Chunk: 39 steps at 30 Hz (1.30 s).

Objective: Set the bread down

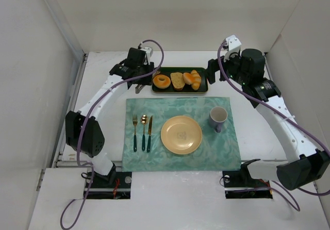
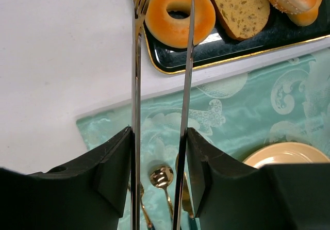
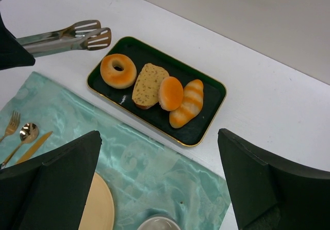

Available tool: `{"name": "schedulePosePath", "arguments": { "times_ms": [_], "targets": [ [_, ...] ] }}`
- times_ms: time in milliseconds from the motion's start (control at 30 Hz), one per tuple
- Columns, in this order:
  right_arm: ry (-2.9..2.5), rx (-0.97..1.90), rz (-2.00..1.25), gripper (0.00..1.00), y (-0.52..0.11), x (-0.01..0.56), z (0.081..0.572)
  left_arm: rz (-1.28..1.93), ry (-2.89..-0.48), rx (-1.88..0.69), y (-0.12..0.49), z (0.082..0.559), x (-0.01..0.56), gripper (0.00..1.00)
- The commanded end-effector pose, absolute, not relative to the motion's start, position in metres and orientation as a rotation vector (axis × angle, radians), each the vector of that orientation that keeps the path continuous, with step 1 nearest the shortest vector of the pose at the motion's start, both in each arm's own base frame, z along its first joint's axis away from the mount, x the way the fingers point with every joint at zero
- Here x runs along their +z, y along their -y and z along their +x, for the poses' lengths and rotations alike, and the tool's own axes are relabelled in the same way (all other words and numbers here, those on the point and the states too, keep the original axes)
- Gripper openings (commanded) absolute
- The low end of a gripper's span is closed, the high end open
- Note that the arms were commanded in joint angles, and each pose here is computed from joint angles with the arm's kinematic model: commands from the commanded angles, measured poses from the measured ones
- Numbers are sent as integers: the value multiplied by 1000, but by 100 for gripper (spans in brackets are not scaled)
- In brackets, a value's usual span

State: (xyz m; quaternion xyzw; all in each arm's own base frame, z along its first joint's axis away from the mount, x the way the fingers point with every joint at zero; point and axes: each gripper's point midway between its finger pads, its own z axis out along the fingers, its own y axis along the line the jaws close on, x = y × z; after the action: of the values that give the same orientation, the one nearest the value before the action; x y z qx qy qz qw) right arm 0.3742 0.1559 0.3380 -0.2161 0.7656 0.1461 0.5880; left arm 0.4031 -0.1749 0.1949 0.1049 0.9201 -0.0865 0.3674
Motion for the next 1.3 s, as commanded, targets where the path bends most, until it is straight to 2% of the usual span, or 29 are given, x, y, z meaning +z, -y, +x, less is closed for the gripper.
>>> {"name": "schedulePosePath", "arguments": {
  "times_ms": [0, 1267],
  "targets": [
    [-1729, 364, -495, 100, -159, 352, 376, 276, -2329, -179, 161, 397, 212, 40],
    [-1729, 364, -495, 100, -159, 352, 376, 376, -2432, -243, 167, 419, 179, 45]
  ]
}}
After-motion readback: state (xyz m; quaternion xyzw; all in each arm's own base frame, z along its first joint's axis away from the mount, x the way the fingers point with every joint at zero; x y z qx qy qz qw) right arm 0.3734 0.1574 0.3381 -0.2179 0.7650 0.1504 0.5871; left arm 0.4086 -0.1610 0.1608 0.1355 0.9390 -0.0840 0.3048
